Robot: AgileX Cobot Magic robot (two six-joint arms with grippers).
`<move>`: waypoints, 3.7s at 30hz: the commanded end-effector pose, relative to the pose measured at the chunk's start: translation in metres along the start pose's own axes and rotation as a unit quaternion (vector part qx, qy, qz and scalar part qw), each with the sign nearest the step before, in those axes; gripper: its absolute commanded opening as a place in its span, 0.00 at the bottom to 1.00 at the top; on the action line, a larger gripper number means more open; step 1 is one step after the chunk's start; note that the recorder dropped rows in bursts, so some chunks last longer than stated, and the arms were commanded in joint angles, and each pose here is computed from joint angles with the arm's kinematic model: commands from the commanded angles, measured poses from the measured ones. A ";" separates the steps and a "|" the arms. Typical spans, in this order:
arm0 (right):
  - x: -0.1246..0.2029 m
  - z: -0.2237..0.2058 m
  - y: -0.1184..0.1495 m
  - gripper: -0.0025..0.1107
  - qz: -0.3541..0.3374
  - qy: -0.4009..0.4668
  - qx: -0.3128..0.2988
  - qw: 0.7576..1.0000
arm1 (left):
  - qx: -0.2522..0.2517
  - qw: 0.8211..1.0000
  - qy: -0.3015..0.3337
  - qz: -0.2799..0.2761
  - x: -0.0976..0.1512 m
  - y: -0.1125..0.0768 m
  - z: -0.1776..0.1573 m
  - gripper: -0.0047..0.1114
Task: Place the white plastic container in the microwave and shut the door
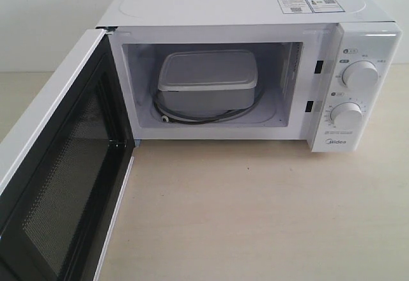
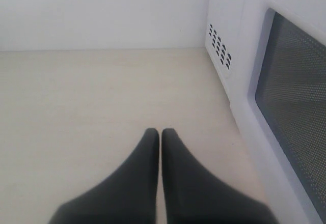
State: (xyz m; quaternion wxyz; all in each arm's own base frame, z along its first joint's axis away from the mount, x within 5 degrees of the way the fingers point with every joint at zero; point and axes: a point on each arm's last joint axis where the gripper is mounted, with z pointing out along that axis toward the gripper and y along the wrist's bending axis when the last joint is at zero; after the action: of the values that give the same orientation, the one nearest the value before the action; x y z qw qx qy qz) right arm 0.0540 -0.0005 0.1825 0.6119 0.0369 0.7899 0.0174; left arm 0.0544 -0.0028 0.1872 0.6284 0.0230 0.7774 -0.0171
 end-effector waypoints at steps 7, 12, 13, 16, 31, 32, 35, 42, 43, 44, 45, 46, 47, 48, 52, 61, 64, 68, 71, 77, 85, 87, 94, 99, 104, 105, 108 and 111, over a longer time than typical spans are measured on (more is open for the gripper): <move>0.000 0.000 0.000 0.02 0.000 -0.004 0.002 1.000 | 0.000 0.999 -0.044 0.009 -0.007 0.000 0.000 0.08; 0.000 0.000 0.000 0.02 0.000 -0.004 0.002 1.000 | 0.006 0.956 -0.292 -0.016 -0.050 0.000 -0.015 0.08; 0.000 0.000 0.000 0.02 0.000 -0.004 0.002 1.000 | 0.005 0.947 -0.320 -0.040 -0.056 0.001 -0.019 0.08; 0.000 0.000 0.000 0.02 0.000 -0.004 0.002 1.000 | 0.003 0.940 -0.335 -0.073 -0.080 0.004 -0.031 0.08; 0.000 0.000 0.000 0.02 0.000 -0.004 0.002 1.000 | 0.039 0.998 -0.047 -0.017 -0.204 -0.007 -0.002 0.08; 0.000 0.000 0.000 0.02 0.000 -0.004 0.002 1.000 | 0.037 0.998 -0.050 -0.018 -0.207 -0.006 0.003 0.08; 0.000 0.000 0.000 0.02 0.000 -0.004 0.002 1.000 | 0.029 0.995 -0.092 -0.021 -0.217 -0.005 0.012 0.08; 0.000 0.000 0.000 0.02 0.000 -0.004 0.002 1.000 | 0.041 0.992 -0.095 -0.065 -0.218 -0.006 0.019 0.08; 0.000 0.000 0.000 0.02 0.000 -0.004 0.002 1.000 | 0.041 0.992 -0.096 -0.064 -0.219 -0.006 0.019 0.08; 0.000 0.000 0.000 0.02 0.000 -0.004 0.002 1.000 | 0.042 0.992 -0.099 -0.064 -0.221 -0.006 0.018 0.08; 0.000 0.000 0.000 0.02 0.000 -0.004 0.002 1.000 | 0.042 0.992 -0.103 -0.064 -0.223 -0.006 0.017 0.08; 0.000 0.000 0.000 0.02 0.000 -0.004 0.002 1.000 | 0.042 0.992 -0.102 -0.064 -0.223 -0.006 0.017 0.08; 0.000 0.000 0.000 0.02 0.000 -0.004 0.002 1.000 | 0.042 0.992 -0.100 -0.064 -0.223 -0.006 0.016 0.08; 0.000 0.000 0.000 0.02 0.000 -0.004 0.002 1.000 | 0.044 0.992 -0.095 -0.065 -0.223 -0.007 0.016 0.08; 0.000 0.000 0.000 0.02 0.000 -0.004 0.002 1.000 | 0.059 0.993 -0.065 -0.076 -0.226 -0.010 0.014 0.08; 0.000 0.000 0.000 0.02 0.000 -0.004 0.002 1.000 | 0.103 0.985 0.137 -0.030 -0.247 -0.019 0.037 0.08; 0.000 0.000 0.000 0.02 0.000 -0.004 0.002 1.000 | 0.114 0.972 0.203 -0.025 -0.251 -0.021 0.050 0.08; 0.000 0.000 0.000 0.02 0.000 -0.004 0.002 1.000 | 0.124 0.947 0.296 -0.009 -0.240 -0.022 0.071 0.08; 0.000 0.000 0.000 0.02 0.000 -0.004 0.002 1.000 | 0.144 0.923 0.355 -0.022 -0.229 -0.026 0.086 0.08; 0.000 0.000 0.000 0.02 0.000 -0.004 0.002 1.000 | 0.195 0.890 0.412 -0.023 -0.212 -0.034 0.119 0.08; 0.000 0.000 0.000 0.02 0.000 -0.004 0.002 1.000 | 0.234 0.856 0.460 -0.020 -0.189 -0.050 0.151 0.08; 0.000 0.000 0.000 0.02 0.000 -0.004 0.002 1.000 | 0.257 0.847 0.465 -0.018 -0.184 -0.062 0.159 0.08; 0.000 0.000 0.000 0.02 0.000 -0.004 0.002 1.000 | 0.318 0.850 0.420 0.027 -0.176 -0.107 0.174 0.08; 0.000 0.000 0.000 0.02 0.001 -0.004 0.002 1.000 | 0.365 0.856 0.367 0.021 -0.175 -0.138 0.183 0.08; 0.000 0.000 0.000 0.02 0.001 -0.004 0.002 1.000 | 0.389 0.867 0.310 0.023 -0.172 -0.159 0.196 0.08; 0.000 0.000 0.000 0.02 0.001 -0.004 0.002 1.000 | 0.383 0.874 0.299 0.024 -0.171 -0.161 0.202 0.08; 0.000 0.000 0.000 0.02 0.001 -0.004 0.002 1.000 | 0.362 0.889 0.279 0.017 -0.165 -0.163 0.217 0.08; 0.000 0.000 0.000 0.02 0.001 -0.004 0.002 1.000 | 0.340 0.901 0.269 0.013 -0.158 -0.164 0.230 0.08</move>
State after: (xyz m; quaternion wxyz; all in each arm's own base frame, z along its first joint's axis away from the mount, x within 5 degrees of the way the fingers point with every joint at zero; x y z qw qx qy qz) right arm 0.0540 -0.0004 0.1824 0.6110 0.0374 0.7905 0.0183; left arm 0.2931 -0.1782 0.2980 0.3245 0.2651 0.8655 -0.2743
